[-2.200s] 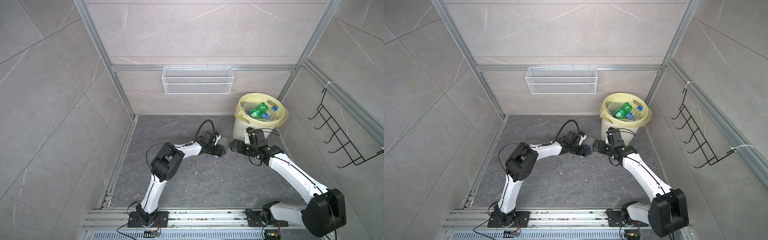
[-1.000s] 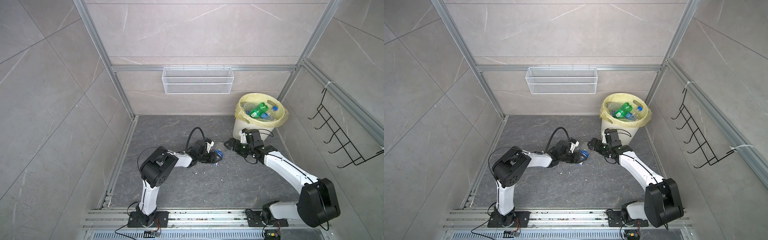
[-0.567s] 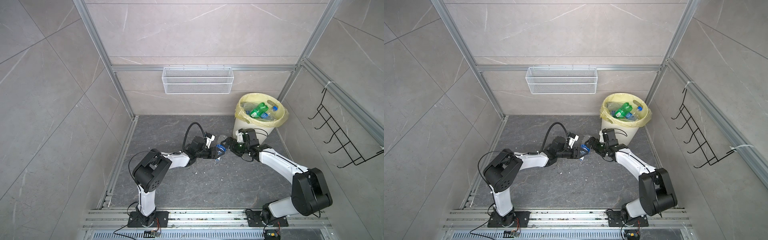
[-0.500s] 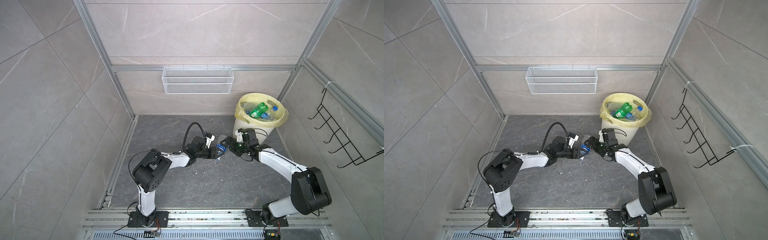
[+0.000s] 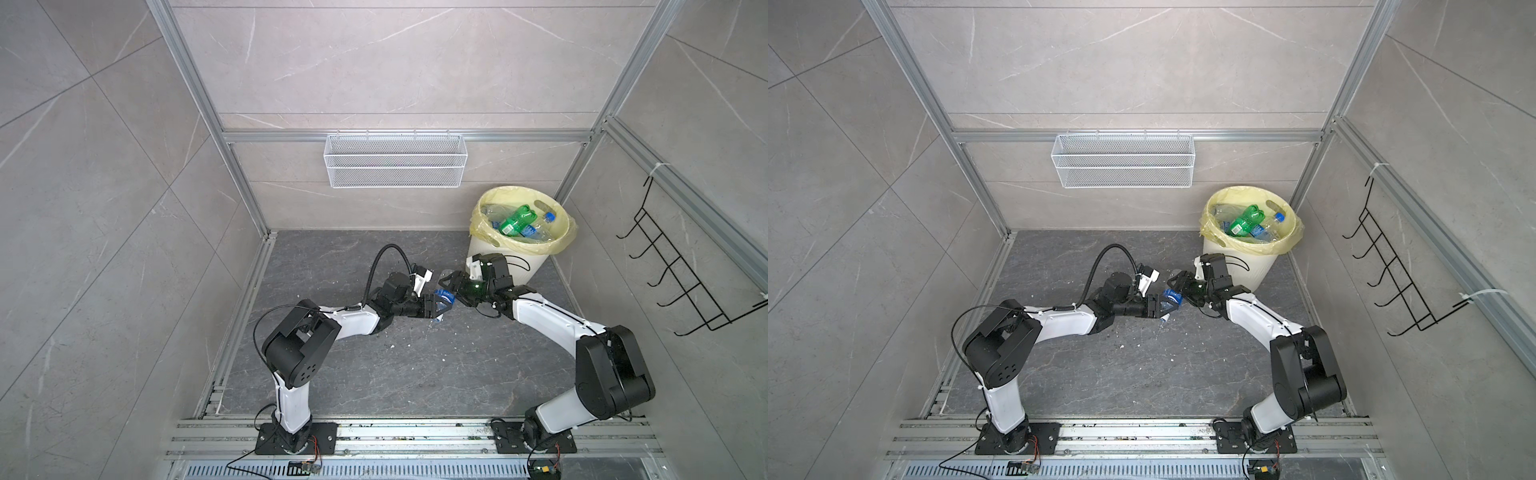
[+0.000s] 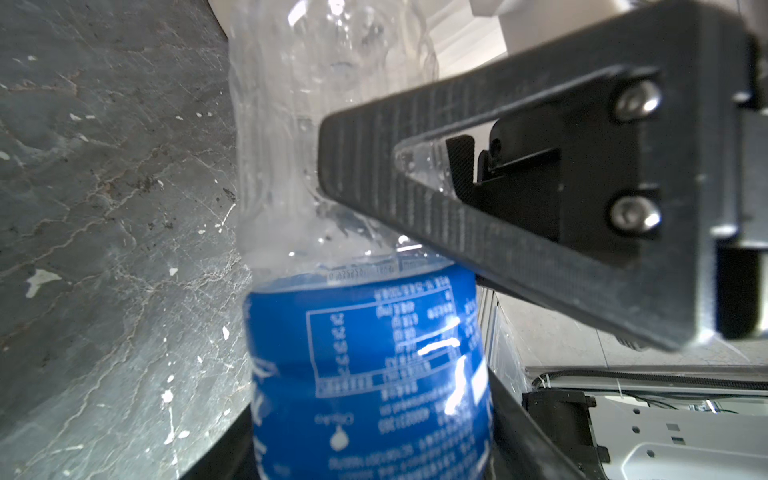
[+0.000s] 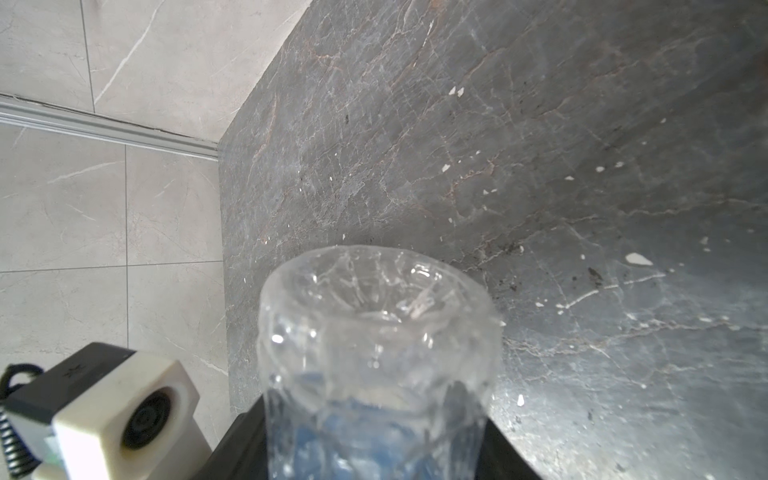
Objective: Throw the plastic bottles in the bin
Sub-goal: 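Lift the bottle with the left gripper while the right gripper grasps its base, then carry the blue-labelled bottle over the bin with the right gripper and release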
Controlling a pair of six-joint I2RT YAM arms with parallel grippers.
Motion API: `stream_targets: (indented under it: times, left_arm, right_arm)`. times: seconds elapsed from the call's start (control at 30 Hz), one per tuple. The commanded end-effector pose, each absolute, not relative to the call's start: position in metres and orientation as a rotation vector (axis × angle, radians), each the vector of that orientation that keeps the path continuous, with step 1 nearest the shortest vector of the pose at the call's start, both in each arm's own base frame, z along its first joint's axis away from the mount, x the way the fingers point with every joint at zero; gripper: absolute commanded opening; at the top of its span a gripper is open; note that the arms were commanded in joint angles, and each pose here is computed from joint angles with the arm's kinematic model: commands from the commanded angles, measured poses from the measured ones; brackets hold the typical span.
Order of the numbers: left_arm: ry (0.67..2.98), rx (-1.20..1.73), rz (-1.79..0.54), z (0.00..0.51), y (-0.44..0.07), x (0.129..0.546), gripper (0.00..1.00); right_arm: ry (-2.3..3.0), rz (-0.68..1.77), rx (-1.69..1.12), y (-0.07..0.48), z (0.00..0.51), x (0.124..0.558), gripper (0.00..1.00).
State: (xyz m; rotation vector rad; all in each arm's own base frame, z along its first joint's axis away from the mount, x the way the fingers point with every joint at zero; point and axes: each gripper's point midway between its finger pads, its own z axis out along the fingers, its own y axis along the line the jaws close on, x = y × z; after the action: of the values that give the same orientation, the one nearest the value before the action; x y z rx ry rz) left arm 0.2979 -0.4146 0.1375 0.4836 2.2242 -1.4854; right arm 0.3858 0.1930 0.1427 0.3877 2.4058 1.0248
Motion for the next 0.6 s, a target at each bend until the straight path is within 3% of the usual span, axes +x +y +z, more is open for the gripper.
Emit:
stream_targets:
  times: [0.0, 0.27, 0.57]
  left_arm:
    - [2.110, 0.559, -1.510, 0.175, -0.416, 0.292, 0.66]
    - [2.131, 0.601, -1.319, 0.180, -0.398, 0.292, 0.99]
    - [2.068, 0.717, -1.083, 0.211, -0.378, 0.283, 1.00]
  right_arm:
    - [2.377, 0.979, 0.347, 0.190, 0.161, 0.389, 0.46]
    - [2.344, 0.833, 0.301, 0.173, 0.191, 0.388, 0.42]
    - [2.243, 0.688, 0.231, 0.151, 0.255, 0.383, 0.42]
